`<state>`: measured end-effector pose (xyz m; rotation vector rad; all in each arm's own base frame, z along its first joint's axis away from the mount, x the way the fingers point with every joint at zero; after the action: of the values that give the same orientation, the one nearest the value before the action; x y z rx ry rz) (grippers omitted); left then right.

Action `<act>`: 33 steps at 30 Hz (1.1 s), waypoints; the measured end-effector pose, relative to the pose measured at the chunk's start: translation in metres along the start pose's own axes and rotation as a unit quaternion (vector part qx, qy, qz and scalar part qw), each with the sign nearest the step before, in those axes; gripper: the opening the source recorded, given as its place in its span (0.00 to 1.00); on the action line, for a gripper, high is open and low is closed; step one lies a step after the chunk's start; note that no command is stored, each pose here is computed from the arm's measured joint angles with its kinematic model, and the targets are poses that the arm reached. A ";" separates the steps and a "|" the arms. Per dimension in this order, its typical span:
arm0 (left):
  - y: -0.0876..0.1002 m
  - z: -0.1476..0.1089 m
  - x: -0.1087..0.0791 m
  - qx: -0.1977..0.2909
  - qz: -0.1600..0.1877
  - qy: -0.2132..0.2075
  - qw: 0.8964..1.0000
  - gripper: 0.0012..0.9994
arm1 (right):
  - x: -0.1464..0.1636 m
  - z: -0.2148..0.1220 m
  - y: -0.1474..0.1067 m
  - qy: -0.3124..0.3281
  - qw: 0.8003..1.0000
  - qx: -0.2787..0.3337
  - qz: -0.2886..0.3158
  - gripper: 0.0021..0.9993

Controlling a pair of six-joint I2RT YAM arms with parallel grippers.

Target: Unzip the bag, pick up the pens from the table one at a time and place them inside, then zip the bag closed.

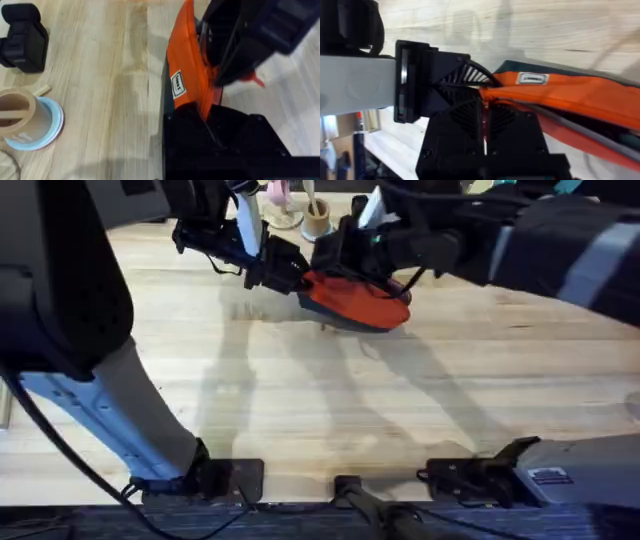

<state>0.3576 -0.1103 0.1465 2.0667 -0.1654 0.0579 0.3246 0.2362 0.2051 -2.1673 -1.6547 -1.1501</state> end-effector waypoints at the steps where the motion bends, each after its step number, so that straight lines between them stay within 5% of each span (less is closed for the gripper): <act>1: 0.001 0.000 0.000 -0.003 0.000 0.000 1.000 0.04 | -0.002 -0.005 0.001 -0.006 1.000 -0.003 -0.003 0.03; 22: 0.009 0.009 -0.002 -0.020 0.006 -0.011 1.000 0.04 | -0.057 -0.055 0.022 -0.089 0.996 0.004 0.024 0.03; 33: 0.005 0.009 -0.002 -0.003 0.005 -0.013 1.000 0.04 | -0.115 -0.079 0.033 -0.217 0.976 -0.007 0.037 0.03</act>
<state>0.3542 -0.1205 0.1458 2.0615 -0.1917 0.0361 0.3082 0.0942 0.1929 -2.6025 -1.7010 -0.7018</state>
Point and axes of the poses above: each hand's point on the last joint's axis, 136 mm out from that joint toward the fingers, its own z axis out along the fingers, its own x axis along the line the jaws close on, y = z × x, the point moved 6 cm from there along -z, back along the fingers, and after that the axes turned 9 degrees about z, right-handed, at the moved point
